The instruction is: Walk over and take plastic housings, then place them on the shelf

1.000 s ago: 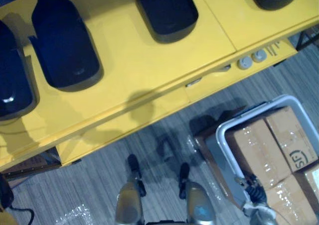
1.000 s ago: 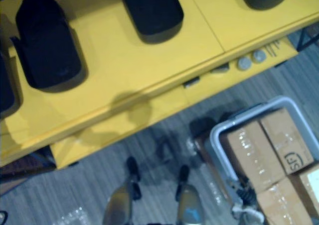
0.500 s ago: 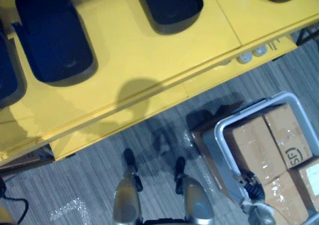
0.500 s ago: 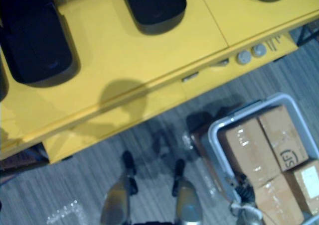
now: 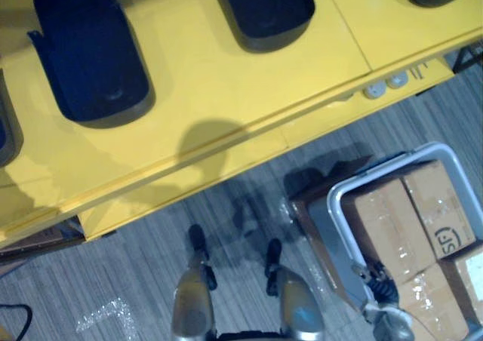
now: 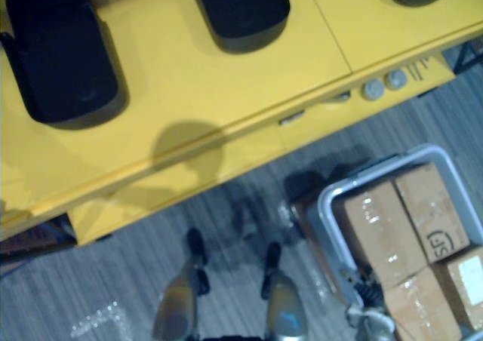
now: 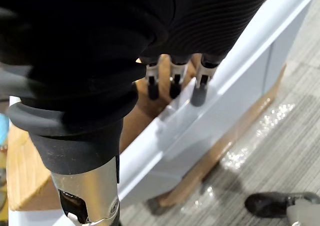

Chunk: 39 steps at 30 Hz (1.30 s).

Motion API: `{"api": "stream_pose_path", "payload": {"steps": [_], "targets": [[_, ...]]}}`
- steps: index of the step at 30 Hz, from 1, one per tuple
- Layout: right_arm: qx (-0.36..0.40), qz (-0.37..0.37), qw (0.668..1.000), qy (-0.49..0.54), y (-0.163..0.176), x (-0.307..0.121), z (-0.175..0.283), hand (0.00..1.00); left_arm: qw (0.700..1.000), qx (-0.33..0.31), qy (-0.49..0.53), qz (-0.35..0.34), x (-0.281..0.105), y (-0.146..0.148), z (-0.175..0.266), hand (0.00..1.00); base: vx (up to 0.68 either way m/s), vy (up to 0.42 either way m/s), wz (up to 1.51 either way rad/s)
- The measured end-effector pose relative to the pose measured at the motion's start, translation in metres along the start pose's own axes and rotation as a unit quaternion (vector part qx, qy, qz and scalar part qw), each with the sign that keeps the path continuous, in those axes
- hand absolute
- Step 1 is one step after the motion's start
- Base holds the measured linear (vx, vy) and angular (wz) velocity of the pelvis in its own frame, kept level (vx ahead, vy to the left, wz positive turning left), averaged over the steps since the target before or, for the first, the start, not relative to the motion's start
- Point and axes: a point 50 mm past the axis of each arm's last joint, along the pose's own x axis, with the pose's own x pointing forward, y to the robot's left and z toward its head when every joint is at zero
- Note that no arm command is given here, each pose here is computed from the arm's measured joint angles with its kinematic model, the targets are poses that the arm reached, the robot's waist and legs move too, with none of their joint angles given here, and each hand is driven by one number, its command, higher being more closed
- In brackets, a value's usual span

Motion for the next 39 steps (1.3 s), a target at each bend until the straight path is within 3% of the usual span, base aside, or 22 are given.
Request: {"api": "stream_pose_path", "payload": {"steps": [10,18,25,28,29,32,37,39], "targets": [[0.003,-0.009,1.000,0.001,0.001,-0.001,-0.002,0.00,0.999,-0.001,0.001,0.035,-0.001,0.012,0.000,0.00,0.00,0.005,0.04],[0.008,-0.011,1.000,-0.008,0.005,-0.002,-0.002,0.00,0.989,-0.020,0.010,0.145,-0.004,0.025,0.005,0.00,0.00,0.000,0.00],[0.014,-0.021,1.000,-0.009,0.009,-0.003,-0.005,0.00,0.966,-0.074,-0.088,0.231,-0.015,0.036,0.044,0.00,0.00,0.000,0.00],[0.010,-0.047,0.999,-0.016,0.011,-0.007,-0.009,0.00,0.941,-0.106,-0.180,0.265,-0.029,0.036,0.075,0.00,0.01,-0.002,0.00],[0.012,-0.068,0.997,-0.022,0.012,-0.008,-0.010,0.00,0.922,-0.148,-0.233,0.272,-0.040,0.033,0.093,0.00,0.03,-0.006,-0.01],[0.008,-0.092,0.995,-0.026,0.008,-0.014,-0.014,0.00,0.884,-0.193,-0.325,0.277,-0.065,0.017,0.110,0.00,0.06,-0.004,-0.05],[-0.006,-0.112,0.994,-0.015,-0.004,-0.024,-0.023,0.00,0.819,-0.291,-0.405,0.284,-0.112,-0.011,0.089,0.00,0.10,-0.012,0.04],[-0.007,-0.114,0.993,-0.010,-0.006,-0.025,-0.026,0.00,0.807,-0.315,-0.405,0.293,-0.120,-0.018,0.076,0.00,0.04,-0.035,0.19]]}}
